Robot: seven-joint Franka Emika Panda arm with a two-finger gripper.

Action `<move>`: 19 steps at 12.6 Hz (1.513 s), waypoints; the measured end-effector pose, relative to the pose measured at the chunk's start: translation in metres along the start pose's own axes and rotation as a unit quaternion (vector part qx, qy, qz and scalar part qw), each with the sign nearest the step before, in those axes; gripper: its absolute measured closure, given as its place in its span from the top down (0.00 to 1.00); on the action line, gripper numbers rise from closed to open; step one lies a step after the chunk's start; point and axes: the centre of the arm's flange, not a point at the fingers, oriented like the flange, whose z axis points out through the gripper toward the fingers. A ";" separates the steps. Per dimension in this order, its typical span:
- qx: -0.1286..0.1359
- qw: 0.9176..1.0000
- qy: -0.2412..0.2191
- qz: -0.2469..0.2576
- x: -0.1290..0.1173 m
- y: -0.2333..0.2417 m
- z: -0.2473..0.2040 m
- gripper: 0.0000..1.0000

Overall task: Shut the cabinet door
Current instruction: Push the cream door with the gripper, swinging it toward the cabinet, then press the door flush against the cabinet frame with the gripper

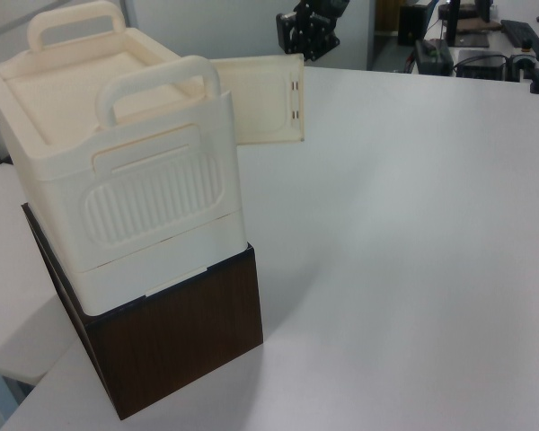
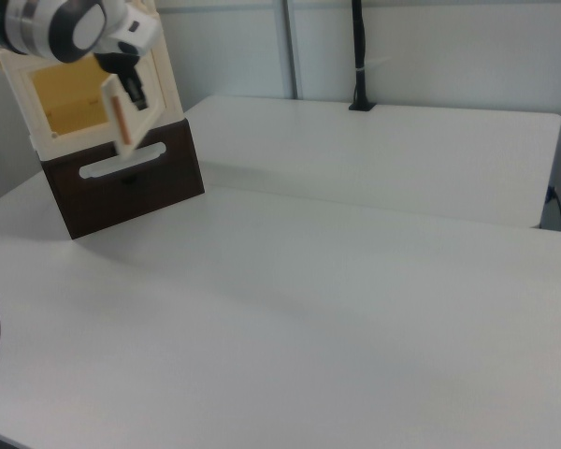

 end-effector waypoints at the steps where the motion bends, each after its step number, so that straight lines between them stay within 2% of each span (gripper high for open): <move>1: -0.003 1.000 -0.025 -0.011 -0.018 -0.010 -0.001 0.04; 5: 0.000 0.999 -0.039 -0.034 -0.037 -0.023 0.002 0.07; 6: 0.001 0.996 -0.044 -0.074 -0.044 -0.028 0.006 0.09; 7: 0.001 0.992 -0.051 -0.118 -0.058 -0.035 0.013 0.16; 8: 0.002 0.986 -0.057 -0.155 -0.069 -0.042 0.019 0.24; 9: 0.004 0.978 -0.061 -0.199 -0.080 -0.050 0.023 0.25; 11: 0.011 0.955 -0.063 -0.290 -0.092 -0.060 0.028 0.25; 13: 0.007 0.922 -0.065 -0.381 -0.099 -0.063 0.039 0.26; 14: -0.005 0.899 -0.062 -0.434 -0.105 -0.067 0.049 0.26; 15: -0.012 0.884 -0.060 -0.464 -0.111 -0.071 0.055 0.26; 16: -0.016 0.870 -0.053 -0.489 -0.117 -0.078 0.059 0.26; 18: -0.005 0.847 -0.015 -0.531 -0.131 -0.101 0.060 0.26; 19: 0.003 0.840 0.002 -0.542 -0.138 -0.110 0.057 0.26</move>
